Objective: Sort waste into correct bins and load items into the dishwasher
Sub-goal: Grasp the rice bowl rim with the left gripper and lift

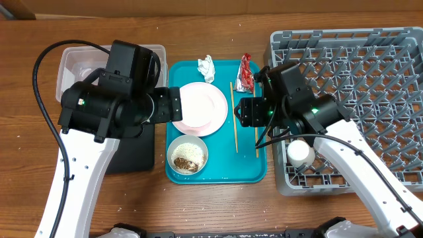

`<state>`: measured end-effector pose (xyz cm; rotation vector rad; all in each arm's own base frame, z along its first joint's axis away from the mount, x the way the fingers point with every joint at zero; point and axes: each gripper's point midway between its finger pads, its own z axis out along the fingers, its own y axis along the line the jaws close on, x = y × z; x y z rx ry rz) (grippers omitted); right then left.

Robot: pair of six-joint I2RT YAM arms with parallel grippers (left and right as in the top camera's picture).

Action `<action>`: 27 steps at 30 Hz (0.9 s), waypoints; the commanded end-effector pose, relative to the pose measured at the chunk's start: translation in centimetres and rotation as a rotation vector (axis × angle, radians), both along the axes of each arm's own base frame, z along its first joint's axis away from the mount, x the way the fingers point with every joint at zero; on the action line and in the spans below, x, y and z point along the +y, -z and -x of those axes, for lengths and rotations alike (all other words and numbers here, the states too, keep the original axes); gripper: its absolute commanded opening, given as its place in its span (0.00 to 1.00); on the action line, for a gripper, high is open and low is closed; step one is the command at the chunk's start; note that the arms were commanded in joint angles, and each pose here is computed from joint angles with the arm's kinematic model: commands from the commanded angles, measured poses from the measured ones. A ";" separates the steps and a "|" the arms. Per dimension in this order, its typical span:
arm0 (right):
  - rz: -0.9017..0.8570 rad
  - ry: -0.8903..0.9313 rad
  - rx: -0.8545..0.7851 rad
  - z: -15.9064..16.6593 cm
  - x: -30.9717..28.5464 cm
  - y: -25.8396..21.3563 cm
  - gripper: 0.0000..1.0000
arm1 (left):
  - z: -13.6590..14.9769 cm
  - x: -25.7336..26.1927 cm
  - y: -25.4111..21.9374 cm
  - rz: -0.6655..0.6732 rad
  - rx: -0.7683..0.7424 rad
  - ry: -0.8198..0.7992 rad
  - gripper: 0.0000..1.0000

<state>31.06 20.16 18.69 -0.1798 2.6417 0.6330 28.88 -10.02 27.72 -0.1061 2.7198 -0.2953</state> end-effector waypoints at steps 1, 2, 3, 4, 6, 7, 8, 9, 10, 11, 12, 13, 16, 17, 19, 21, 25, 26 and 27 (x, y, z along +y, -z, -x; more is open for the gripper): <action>-0.038 0.026 -0.094 0.0 -0.4 -3.5 0.77 | 0.6 -0.3 3.2 -0.046 0.084 0.013 0.86; -0.048 0.038 -0.113 0.2 -0.7 -4.4 0.77 | 0.9 -0.5 4.5 -0.056 0.115 0.024 0.86; -0.056 0.065 -0.131 0.3 -1.3 -5.2 0.78 | 1.4 -1.0 6.3 -0.066 0.151 0.043 0.85; -0.056 0.087 -0.141 0.4 -1.8 -5.6 0.79 | 1.8 -1.5 7.5 -0.062 0.175 0.062 0.84; -0.061 0.178 -0.168 0.7 -3.6 -7.1 0.82 | 3.0 -3.6 10.0 -0.021 0.222 0.127 0.83; -0.064 0.217 -0.178 0.9 -4.4 -7.7 0.84 | 3.6 -4.8 11.1 -0.001 0.236 0.166 0.83; -0.073 0.263 -0.190 1.1 -5.2 -8.3 0.86 | 4.1 -5.7 12.2 -0.001 0.243 0.203 0.83; -0.084 0.305 -0.200 1.3 -6.0 -9.0 0.88 | 4.6 -6.3 13.4 -0.018 0.244 0.233 0.83; -0.099 0.341 -0.215 1.5 -6.8 -9.7 0.89 | 5.1 -6.8 14.7 -0.051 0.243 0.261 0.83; -0.109 0.354 -0.233 1.7 -7.3 -10.4 0.89 | 5.4 -7.1 15.6 -0.072 0.244 0.275 0.83; -0.117 0.366 -0.249 1.9 -7.8 -10.9 0.89 | 5.8 -7.3 16.6 -0.098 0.246 0.279 0.83; -0.125 0.378 -0.266 2.0 -8.2 -11.4 0.91 | 6.1 -7.4 17.8 -0.128 0.247 0.273 0.82; -0.130 0.397 -0.281 2.5 -9.1 -12.0 0.93 | 6.2 -7.5 20.5 -0.188 0.242 0.234 0.79; -0.129 0.398 -0.279 2.5 -9.1 -12.0 0.93 | 6.0 -7.8 21.3 -0.196 0.238 0.234 0.77; -0.124 0.398 -0.270 2.6 -9.1 -11.7 0.93 | 5.5 -8.5 22.6 -0.199 0.230 0.244 0.73; -0.116 0.398 -0.257 2.6 -9.1 -11.4 0.94 | 4.9 -9.1 23.7 -0.197 0.231 0.245 0.67; -0.101 0.398 -0.231 2.7 -9.2 -10.7 0.95 | 4.7 -9.4 25.3 -0.211 0.255 0.259 0.52; -0.098 0.398 -0.225 2.7 -9.2 -10.6 0.95 | 4.7 -9.3 25.5 -0.217 0.257 0.268 0.47; -0.094 0.398 -0.220 2.8 -9.2 -10.5 0.95 | 4.6 -9.3 25.5 -0.221 0.254 0.277 0.38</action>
